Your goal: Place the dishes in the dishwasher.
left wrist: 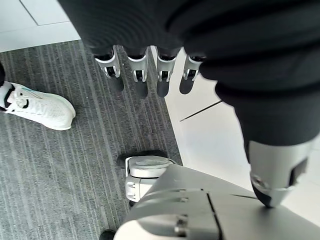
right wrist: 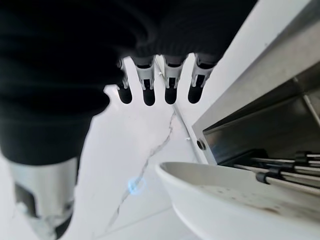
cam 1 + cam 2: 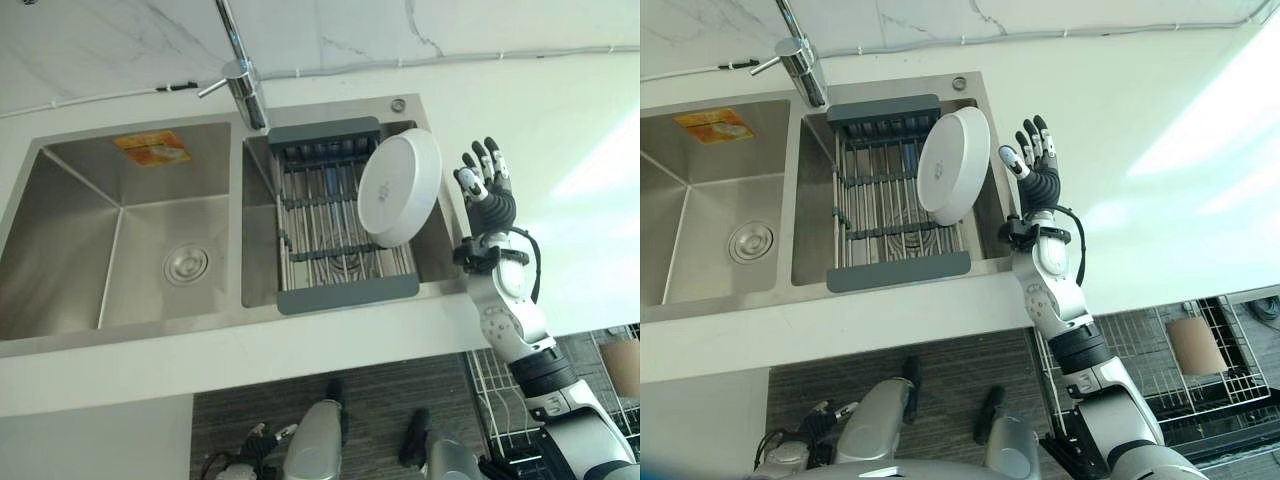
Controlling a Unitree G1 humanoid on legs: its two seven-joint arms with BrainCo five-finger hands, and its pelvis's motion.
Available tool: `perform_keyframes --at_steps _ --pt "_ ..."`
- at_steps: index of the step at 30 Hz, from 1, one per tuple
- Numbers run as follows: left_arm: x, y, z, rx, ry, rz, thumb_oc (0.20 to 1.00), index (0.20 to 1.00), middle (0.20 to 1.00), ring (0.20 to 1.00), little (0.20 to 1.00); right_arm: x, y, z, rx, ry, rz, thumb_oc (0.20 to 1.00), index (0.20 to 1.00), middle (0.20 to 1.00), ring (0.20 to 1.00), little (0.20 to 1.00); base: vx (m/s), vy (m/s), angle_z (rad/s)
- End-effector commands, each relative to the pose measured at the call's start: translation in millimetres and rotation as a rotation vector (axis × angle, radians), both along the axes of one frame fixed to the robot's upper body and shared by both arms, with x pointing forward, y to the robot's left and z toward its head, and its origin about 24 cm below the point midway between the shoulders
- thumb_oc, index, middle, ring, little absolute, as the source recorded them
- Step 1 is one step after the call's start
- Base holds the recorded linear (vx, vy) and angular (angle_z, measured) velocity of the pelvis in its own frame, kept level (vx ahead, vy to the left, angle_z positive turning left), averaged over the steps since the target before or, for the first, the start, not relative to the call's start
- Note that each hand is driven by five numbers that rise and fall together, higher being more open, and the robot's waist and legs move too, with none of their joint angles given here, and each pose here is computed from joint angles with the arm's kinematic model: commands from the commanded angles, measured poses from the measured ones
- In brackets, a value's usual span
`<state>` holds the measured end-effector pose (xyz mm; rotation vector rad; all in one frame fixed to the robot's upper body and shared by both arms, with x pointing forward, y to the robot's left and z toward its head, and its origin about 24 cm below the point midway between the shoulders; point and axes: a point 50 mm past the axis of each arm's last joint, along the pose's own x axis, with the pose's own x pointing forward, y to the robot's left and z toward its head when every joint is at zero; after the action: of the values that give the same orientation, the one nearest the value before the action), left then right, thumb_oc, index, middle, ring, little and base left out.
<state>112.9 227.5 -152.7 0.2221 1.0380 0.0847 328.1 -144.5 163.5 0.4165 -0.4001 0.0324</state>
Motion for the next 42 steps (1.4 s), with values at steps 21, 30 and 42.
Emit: perform_keyframes --at_steps 21,30,42 --pt "-24.6 1.2 -9.5 -0.058 0.144 0.041 1.0 1.0 1.0 1.0 1.0 -2.5 28.9 26.7 -0.028 -0.114 0.158 1.0 1.0 1.0 1.0 1.0 0.0 0.0 0.0" --pt "-22.1 -0.8 -9.2 -0.056 0.129 0.036 1.0 1.0 1.0 1.0 1.0 0.2 30.9 19.6 -0.015 -0.081 0.16 1.0 1.0 1.0 1.0 1.0 0.0 0.0 0.0" --pt "-19.4 -1.6 -8.7 -0.051 0.119 0.044 1.0 1.0 1.0 1.0 1.0 1.3 36.6 14.8 -0.011 -0.057 0.185 1.0 1.0 1.0 1.0 1.0 0.0 0.0 0.0"
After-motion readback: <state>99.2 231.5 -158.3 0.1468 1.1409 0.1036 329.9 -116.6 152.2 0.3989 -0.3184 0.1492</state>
